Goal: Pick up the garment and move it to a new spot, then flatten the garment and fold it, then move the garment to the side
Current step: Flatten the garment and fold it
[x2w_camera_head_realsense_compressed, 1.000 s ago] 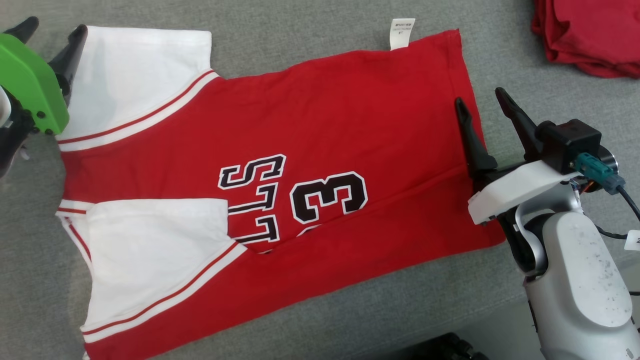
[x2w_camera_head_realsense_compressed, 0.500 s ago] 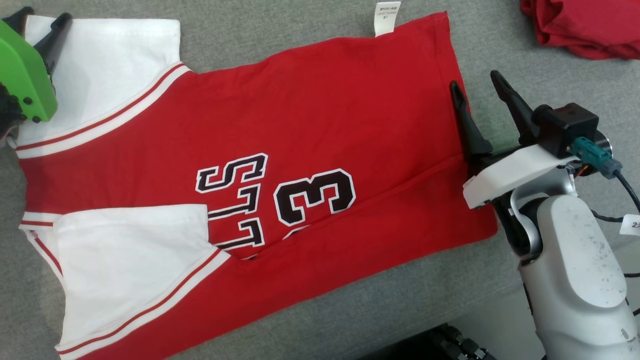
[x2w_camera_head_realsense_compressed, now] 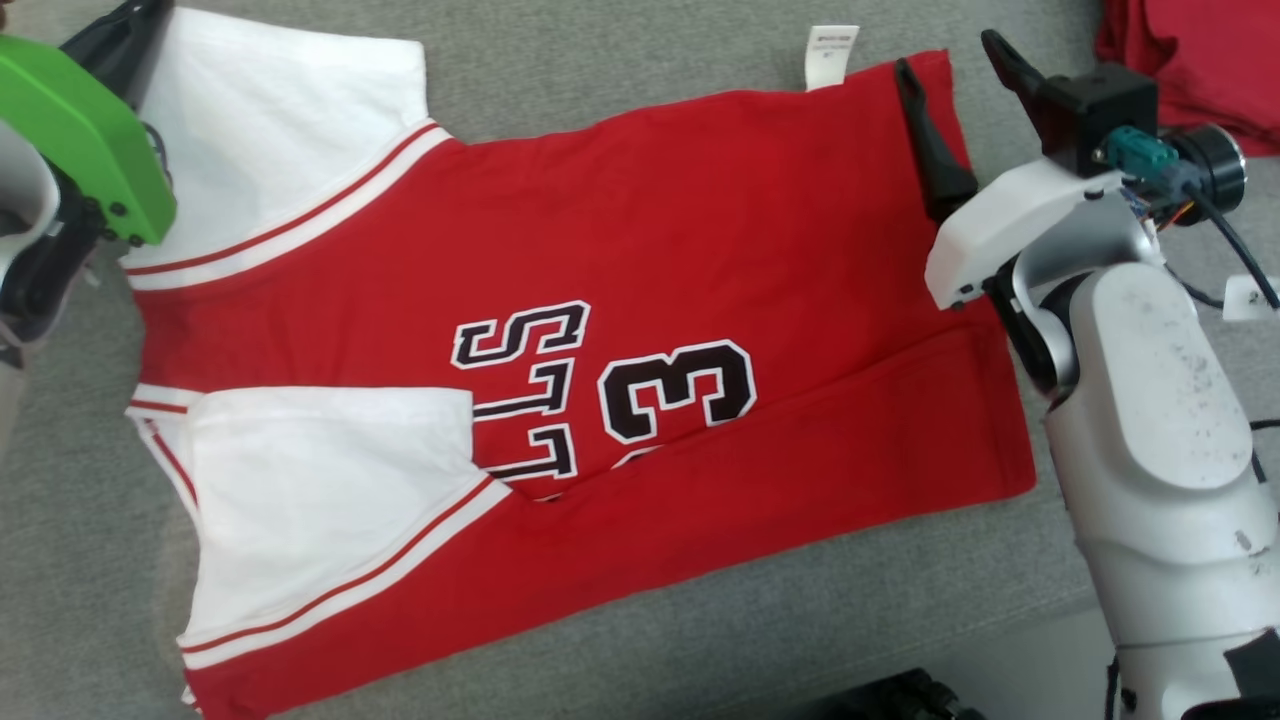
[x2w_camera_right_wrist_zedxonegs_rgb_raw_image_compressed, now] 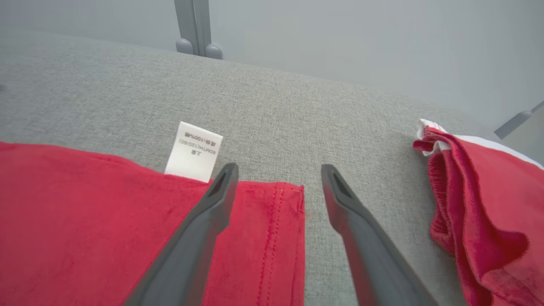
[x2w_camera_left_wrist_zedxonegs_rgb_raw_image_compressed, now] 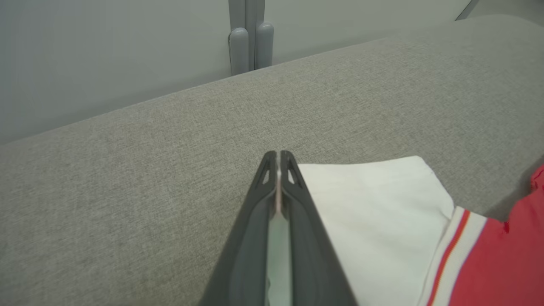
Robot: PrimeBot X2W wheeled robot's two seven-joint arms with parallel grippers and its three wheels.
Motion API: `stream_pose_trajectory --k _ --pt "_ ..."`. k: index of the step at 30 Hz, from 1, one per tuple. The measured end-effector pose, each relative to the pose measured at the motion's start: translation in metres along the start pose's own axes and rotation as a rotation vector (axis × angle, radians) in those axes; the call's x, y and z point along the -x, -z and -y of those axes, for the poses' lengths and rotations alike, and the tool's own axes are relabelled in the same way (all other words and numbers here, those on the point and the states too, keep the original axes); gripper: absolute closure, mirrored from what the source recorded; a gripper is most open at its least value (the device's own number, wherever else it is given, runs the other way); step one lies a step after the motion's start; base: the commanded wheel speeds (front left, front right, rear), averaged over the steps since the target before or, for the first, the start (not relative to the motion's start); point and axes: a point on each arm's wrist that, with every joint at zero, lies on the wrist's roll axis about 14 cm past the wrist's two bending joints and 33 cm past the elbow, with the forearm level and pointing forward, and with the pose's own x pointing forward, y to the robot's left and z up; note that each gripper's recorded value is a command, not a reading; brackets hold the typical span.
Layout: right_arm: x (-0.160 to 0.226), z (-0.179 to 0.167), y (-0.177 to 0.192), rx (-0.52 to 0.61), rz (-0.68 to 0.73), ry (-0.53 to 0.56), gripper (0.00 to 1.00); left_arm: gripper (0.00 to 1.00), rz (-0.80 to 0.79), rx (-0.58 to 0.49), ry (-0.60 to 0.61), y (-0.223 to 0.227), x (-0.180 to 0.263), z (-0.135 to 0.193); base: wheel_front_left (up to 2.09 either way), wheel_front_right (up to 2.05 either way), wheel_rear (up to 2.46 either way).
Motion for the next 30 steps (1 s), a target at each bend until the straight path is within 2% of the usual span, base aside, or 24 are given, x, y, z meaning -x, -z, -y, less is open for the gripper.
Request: stream_pose_trajectory --k 9,15,16,17,18,19,20,21,25,30 --pt "-0.02 -0.004 0.016 0.03 -0.114 -0.031 0.0 1.0 0.107 -0.035 0.031 -0.026 0.028 0.015 0.0 0.0 0.0" --pt "-0.021 -0.004 0.03 -0.014 -0.178 -0.025 0.0 1.0 0.149 -0.07 0.062 -0.037 0.046 0.026 0.0 0.0 0.0" --pt "-0.021 -0.003 0.033 -0.027 -0.191 -0.022 0.06 1.0 0.153 -0.074 0.067 -0.038 0.049 0.028 0.0 0.0 0.0" --pt "-0.021 -0.004 0.037 -0.043 -0.202 -0.021 0.53 1.0 0.155 -0.077 0.071 -0.037 0.051 0.029 0.0 0.0 0.0" --pt "-0.022 -0.004 0.04 -0.054 -0.213 -0.022 0.72 1.0 0.157 -0.078 0.074 -0.036 0.052 0.03 0.0 0.0 0.0" --pt "-0.022 -0.005 0.041 -0.064 -0.217 -0.021 0.87 1.0 0.16 -0.079 0.076 -0.036 0.054 0.031 0.0 0.0 0.0" --pt "-0.024 -0.005 0.041 -0.072 -0.218 -0.02 0.96 1.0 0.163 -0.079 0.078 -0.036 0.055 0.031 0.0 0.0 0.0" --pt "-0.025 -0.005 0.04 -0.074 -0.218 -0.021 1.0 1.0 0.166 -0.08 0.077 -0.036 0.056 0.031 0.0 0.0 0.0" --pt "-0.027 -0.003 0.034 -0.078 -0.193 -0.017 1.0 1.0 0.173 -0.077 0.078 -0.036 0.059 0.032 0.0 0.0 0.0" --pt "-0.031 0.0 0.006 -0.067 -0.103 -0.013 1.0 1.0 0.213 -0.069 0.06 -0.047 0.065 0.028 0.0 0.0 0.0"
